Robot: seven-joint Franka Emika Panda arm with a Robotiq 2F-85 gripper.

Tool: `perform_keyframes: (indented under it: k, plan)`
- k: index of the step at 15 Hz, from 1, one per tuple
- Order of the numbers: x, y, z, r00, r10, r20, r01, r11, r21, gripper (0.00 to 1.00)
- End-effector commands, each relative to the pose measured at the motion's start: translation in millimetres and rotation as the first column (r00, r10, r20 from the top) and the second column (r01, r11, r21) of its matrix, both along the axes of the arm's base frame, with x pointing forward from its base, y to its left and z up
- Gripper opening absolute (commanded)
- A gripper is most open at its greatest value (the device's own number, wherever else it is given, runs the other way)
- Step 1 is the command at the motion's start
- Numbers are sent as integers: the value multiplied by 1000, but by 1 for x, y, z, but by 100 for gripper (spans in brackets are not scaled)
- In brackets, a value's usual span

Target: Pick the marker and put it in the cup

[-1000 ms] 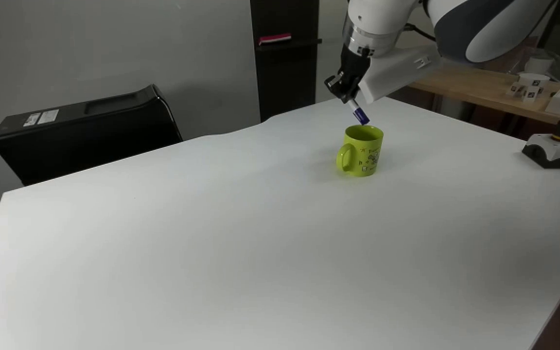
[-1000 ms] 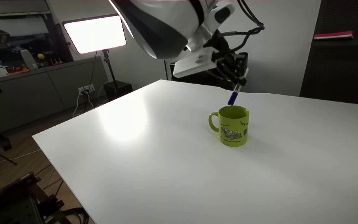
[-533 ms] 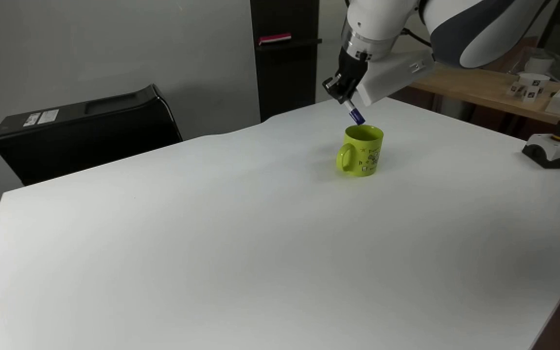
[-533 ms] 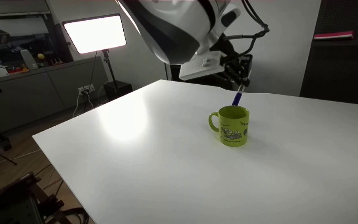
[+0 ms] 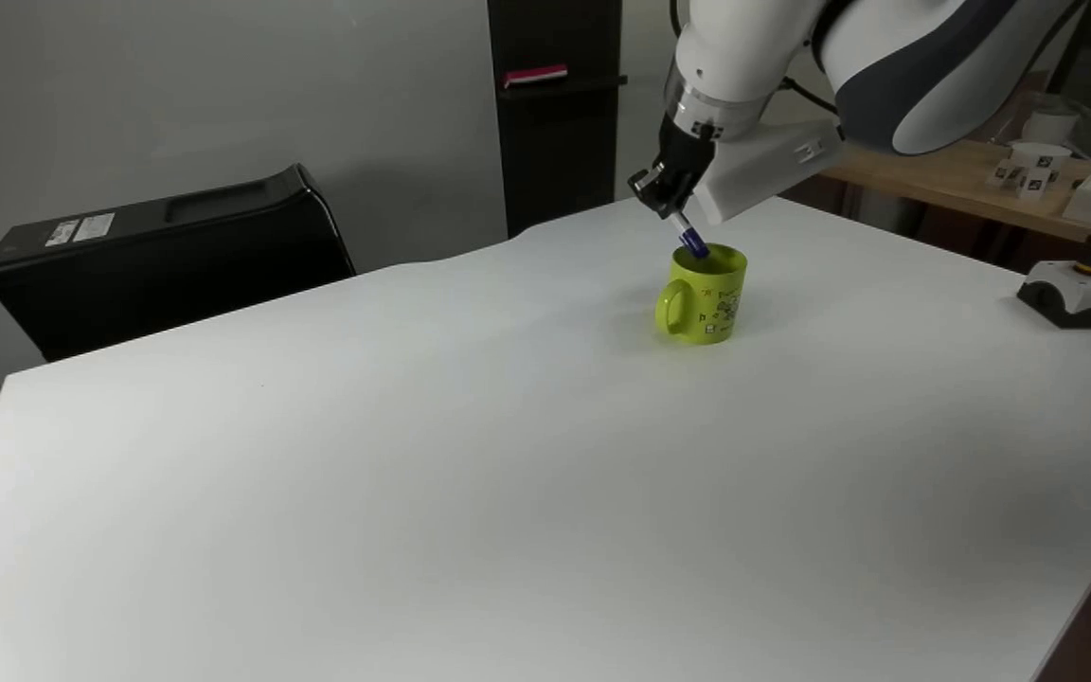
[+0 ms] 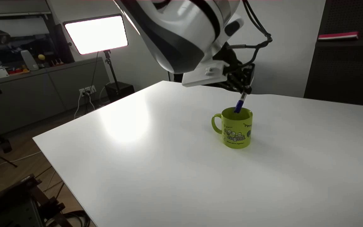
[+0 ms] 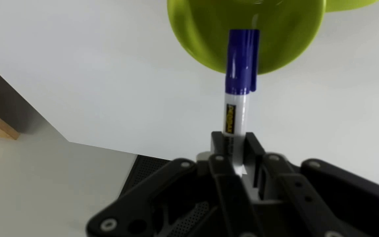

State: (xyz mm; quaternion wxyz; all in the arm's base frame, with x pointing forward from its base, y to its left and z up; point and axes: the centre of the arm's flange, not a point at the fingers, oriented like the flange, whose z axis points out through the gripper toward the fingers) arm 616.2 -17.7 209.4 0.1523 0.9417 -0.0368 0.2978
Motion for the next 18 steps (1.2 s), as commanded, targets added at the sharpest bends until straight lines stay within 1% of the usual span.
perform_keyframes:
  k: [1, 8, 15, 18]
  plan:
    - [2, 1, -5, 1000, -19, 23, 19, 1000, 12, 4]
    - [-3, 5, -8, 999, -41, 29, 41, 999, 19, 4]
    - [-10, 8, -11, 995, -67, 74, 66, 998, 16, 4]
    - [-11, 12, -17, 995, -63, 76, 62, 998, 22, 4]
